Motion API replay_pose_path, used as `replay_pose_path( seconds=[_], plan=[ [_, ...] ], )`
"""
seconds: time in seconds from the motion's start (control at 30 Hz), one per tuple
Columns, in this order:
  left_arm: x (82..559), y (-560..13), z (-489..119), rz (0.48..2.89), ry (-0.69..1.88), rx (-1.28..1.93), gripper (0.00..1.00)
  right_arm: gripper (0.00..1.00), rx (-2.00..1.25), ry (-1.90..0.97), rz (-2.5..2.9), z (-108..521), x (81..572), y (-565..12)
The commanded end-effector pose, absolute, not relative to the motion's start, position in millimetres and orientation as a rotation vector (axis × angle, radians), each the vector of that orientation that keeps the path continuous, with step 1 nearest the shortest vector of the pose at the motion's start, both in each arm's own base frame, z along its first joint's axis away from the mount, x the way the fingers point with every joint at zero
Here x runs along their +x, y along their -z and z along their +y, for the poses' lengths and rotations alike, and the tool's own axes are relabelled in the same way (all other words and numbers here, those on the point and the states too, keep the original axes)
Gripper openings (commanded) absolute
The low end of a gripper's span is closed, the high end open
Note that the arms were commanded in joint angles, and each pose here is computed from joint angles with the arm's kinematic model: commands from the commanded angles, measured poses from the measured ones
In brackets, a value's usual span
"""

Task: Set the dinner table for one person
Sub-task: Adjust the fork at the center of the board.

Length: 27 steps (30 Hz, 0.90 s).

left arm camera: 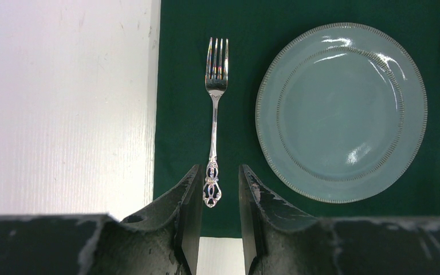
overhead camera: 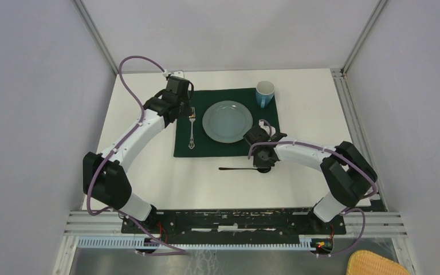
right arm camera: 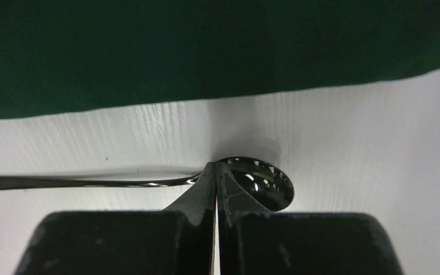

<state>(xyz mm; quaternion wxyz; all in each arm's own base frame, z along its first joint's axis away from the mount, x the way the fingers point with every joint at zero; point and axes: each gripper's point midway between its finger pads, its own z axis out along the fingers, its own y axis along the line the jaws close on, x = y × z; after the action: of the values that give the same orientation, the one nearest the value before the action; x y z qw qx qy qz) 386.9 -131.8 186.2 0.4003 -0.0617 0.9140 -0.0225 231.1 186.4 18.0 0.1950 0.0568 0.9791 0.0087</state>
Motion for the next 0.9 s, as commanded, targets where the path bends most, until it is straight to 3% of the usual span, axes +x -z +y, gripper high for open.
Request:
replay_pose_path(
  seconds=[0.0,0.23,0.7,0.87],
  plan=[
    [388,-212,-128,2.245,0.066,-0.139,0.36,0.0,0.135,-0.029,2.694,197,260,-28],
    [387,-214,-126,2.241,0.06,-0.138,0.36,0.0,0.123,-0.054,2.671,202,273,-45],
    [368,-210,-139,2.271,0.178,-0.089,0.33,0.02,0.185,-0.263,2.625,196,238,-76],
    [352,-213,-156,2.285,0.281,0.003,0.16,0.02,0.199,-0.296,2.624,193,225,-81]
  ],
)
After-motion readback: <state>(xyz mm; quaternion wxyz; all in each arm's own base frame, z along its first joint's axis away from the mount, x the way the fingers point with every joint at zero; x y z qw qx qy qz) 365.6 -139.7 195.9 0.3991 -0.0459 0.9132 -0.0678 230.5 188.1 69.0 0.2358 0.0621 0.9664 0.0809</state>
